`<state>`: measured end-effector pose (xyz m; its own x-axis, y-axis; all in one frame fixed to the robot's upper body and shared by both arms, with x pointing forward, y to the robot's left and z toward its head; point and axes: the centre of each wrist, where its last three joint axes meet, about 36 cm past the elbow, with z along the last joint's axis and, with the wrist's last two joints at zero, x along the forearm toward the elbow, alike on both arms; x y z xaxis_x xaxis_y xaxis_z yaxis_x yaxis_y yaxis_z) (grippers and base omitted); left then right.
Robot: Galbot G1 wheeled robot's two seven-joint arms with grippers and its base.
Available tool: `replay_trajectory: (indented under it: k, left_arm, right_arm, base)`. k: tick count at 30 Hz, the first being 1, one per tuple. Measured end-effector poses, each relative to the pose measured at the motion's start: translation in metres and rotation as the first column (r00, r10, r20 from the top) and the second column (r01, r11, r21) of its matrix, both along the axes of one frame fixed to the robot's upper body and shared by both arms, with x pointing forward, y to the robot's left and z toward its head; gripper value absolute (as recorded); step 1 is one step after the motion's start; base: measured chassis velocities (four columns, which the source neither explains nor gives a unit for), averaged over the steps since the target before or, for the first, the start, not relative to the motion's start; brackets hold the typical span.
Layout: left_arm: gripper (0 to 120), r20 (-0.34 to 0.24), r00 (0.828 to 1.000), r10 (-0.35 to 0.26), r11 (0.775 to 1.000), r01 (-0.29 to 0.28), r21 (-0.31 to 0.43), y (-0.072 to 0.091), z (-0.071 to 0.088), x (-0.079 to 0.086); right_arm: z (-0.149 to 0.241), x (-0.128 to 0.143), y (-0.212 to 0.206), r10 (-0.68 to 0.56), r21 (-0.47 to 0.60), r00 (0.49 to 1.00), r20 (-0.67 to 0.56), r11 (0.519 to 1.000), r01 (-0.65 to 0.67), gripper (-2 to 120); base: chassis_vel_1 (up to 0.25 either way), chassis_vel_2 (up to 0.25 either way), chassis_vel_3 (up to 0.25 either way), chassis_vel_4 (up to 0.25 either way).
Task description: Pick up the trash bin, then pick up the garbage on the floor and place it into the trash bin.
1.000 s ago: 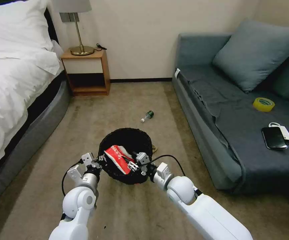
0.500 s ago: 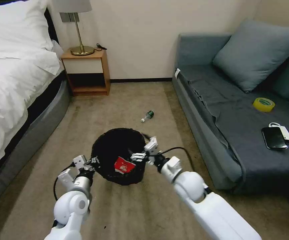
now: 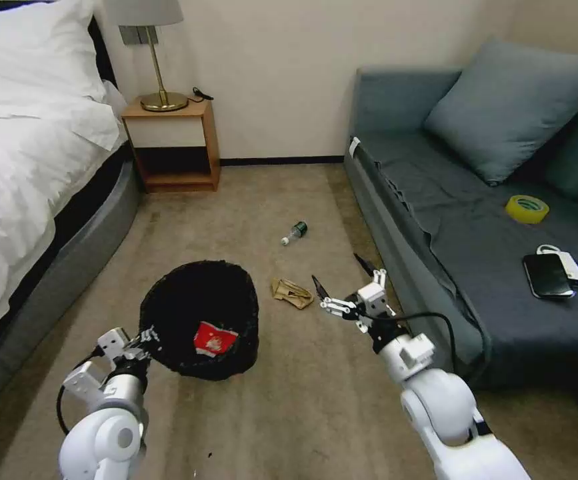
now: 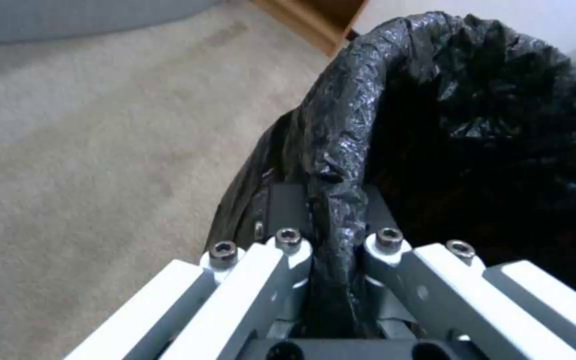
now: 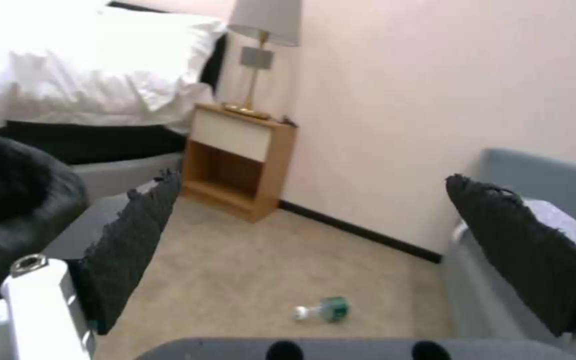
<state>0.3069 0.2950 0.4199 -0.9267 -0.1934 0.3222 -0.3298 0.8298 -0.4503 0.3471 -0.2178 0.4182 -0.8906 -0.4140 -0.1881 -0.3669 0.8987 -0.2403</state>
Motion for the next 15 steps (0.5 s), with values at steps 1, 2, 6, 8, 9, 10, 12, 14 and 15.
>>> replay_trajectory:
  k: [1,2,6,8,9,10,12,14,15]
  left_arm:
    - [4,0.003,1.0,0.004,1.0,-0.004,-0.001,0.001,0.002,-0.001]
    - [4,0.007,1.0,0.015,1.0,-0.015,0.002,0.004,0.006,-0.004]
    - [4,0.004,0.999,0.037,0.999,-0.037,0.015,0.011,0.008,-0.007]
    - [4,0.003,0.999,0.054,0.998,-0.054,0.025,0.018,0.009,-0.007]
    - [4,0.002,0.998,0.062,0.998,-0.062,0.028,0.022,0.009,-0.007]
    - [4,0.002,0.998,0.062,0.998,-0.062,0.028,0.022,0.009,-0.007]
    - [4,0.0,0.998,0.066,0.997,-0.066,0.027,0.025,0.009,-0.006]
    - [4,0.002,0.998,0.065,0.997,-0.065,0.027,0.026,0.009,-0.005]
    - [4,0.003,0.998,0.065,0.998,-0.065,0.027,0.026,0.008,-0.005]
  right_arm:
    - [0.0,-0.002,-0.001,-0.008,-0.001,1.0,0.004,1.0,0.008,100]
    - [0.002,-0.006,-0.005,-0.026,-0.011,1.0,0.017,1.0,0.026,100]
    - [0.002,-0.012,-0.008,-0.047,-0.026,0.999,0.025,0.999,0.048,100]
    - [0.001,-0.015,-0.01,-0.062,-0.024,0.998,0.02,0.998,0.062,100]
    - [-0.001,-0.015,-0.011,-0.067,-0.023,0.998,0.017,0.997,0.067,100]
    - [-0.001,-0.015,-0.011,-0.067,-0.023,0.998,0.017,0.997,0.067,100]
    - [-0.004,-0.016,-0.01,-0.07,-0.02,0.998,0.011,0.997,0.07,100]
    - [-0.005,-0.017,-0.008,-0.068,-0.015,0.998,0.005,0.998,0.068,100]
    - [-0.007,-0.017,-0.007,-0.066,-0.012,0.998,0.002,0.998,0.066,100]
  base:
    - [0.0,0.0,0.0,0.0]
    - [0.0,0.0,0.0,0.0]
    - [0.0,0.0,0.0,0.0]
    - [0.0,0.0,0.0,0.0]
    - [0.0,0.0,0.0,0.0]
    - [0.0,0.0,0.0,0.0]
    - [0.0,0.0,0.0,0.0]
    - [0.0,0.0,0.0,0.0]
    - [0.0,0.0,0.0,0.0]
